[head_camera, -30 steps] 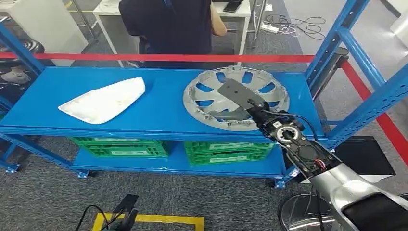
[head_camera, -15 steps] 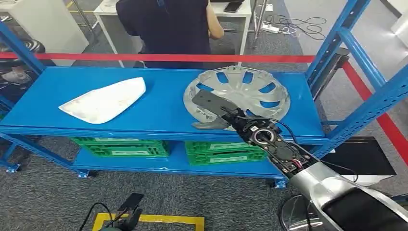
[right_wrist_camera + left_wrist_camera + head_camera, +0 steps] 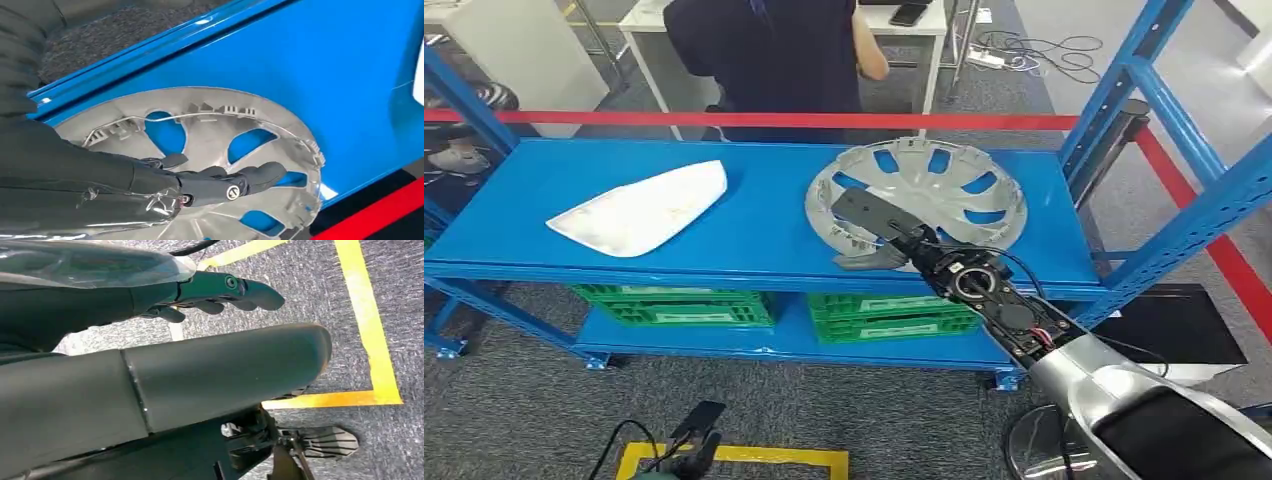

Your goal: Take the parts from the cabinet and place them on the table.

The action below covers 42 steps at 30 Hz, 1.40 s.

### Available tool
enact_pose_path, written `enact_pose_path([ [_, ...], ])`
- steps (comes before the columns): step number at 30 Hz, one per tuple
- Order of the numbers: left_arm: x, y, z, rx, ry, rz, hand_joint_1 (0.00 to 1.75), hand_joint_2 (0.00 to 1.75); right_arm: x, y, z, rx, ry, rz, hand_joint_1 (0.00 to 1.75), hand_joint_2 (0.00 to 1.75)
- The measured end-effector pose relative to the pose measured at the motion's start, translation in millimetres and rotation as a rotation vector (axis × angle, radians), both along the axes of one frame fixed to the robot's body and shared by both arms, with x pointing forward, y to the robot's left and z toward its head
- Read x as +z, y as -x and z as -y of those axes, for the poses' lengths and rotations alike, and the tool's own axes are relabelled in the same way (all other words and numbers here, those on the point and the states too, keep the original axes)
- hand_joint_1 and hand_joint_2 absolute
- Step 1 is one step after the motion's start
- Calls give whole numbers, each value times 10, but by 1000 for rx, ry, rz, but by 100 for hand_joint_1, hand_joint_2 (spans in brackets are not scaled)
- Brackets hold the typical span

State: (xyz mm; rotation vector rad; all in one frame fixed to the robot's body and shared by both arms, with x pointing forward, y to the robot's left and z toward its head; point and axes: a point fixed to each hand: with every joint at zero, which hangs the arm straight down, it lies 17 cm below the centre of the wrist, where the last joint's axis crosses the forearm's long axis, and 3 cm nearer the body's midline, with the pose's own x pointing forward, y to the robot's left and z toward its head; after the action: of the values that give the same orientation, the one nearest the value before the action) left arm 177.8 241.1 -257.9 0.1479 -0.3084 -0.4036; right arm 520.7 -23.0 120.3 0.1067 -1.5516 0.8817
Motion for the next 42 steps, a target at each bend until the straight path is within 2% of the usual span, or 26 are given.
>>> enact_pose_path([
  [13,8,-25,14,-3,2,6,0,0,84,-157,136,-52,37,21,0,175],
  [42,7,-21,17,0,5,4,0,0,102,-182,168,-60,23,27,0,175],
])
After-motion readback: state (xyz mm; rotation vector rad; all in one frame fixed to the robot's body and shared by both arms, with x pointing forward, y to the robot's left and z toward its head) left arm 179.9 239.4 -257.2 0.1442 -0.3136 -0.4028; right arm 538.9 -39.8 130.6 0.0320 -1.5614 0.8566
